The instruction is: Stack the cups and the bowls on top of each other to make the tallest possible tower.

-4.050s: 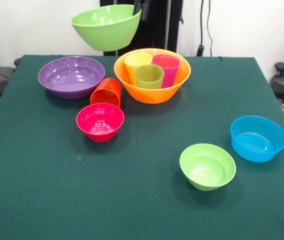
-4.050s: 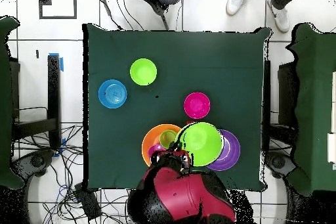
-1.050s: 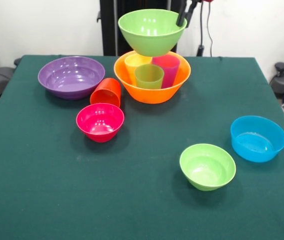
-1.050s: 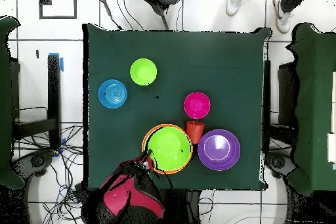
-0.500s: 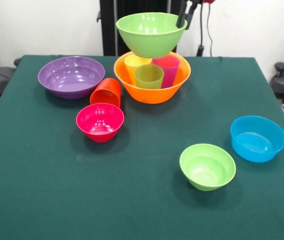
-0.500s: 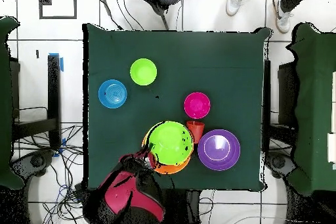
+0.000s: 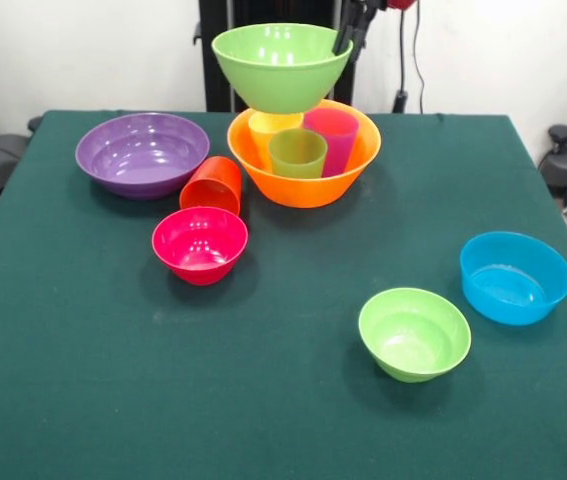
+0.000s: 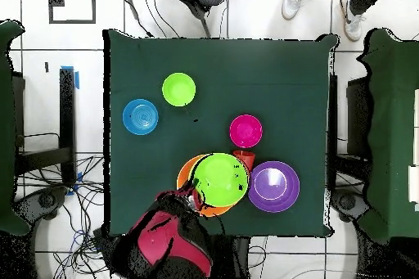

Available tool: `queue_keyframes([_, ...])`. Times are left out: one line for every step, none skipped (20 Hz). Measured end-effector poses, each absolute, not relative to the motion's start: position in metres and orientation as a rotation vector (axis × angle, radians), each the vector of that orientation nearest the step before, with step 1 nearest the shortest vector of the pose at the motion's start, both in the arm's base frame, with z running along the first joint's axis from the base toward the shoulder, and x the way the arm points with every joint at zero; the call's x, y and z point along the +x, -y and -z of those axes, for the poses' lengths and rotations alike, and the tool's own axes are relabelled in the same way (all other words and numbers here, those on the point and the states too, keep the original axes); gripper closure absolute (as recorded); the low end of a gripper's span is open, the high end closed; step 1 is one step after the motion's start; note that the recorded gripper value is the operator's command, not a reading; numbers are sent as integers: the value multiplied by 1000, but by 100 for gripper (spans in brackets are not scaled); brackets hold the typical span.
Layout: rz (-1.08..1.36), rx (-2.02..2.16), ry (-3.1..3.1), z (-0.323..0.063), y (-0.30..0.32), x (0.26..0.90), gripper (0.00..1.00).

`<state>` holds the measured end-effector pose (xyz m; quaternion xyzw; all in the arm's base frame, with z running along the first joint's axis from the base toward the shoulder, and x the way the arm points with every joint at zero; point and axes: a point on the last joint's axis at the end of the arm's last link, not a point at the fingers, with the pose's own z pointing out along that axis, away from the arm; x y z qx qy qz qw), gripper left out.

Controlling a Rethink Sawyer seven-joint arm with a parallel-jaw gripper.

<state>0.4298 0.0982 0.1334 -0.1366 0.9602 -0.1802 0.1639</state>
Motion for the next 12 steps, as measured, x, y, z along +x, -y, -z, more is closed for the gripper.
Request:
queue_keyframes([512,-382,-2740,-133,-97,431,100])
queue_keyframes([510,-374,-2742,-133,-95,432,100])
queue_keyframes([504,-356,-2748,-131,-92,434,100])
queue_keyframes([502,-348,-2752,-130,-90,434,100])
queue_keyframes([501,-341,-2755,-130,-89,435,100])
queue_keyframes([500,-338,-2758,-129,-88,435,100])
queue_keyframes([500,-334,-2760,-128,-87,435,100])
queue_keyframes([500,-332,-2765,-126,-86,435,100])
queue_keyframes([499,-334,-2767,-125,-86,435,100])
queue_keyframes([498,-336,-2768,-123,-86,434,100])
queue_keyframes([497,-338,-2770,-122,-86,434,100])
queue_keyframes([496,-340,-2771,-120,-86,434,100])
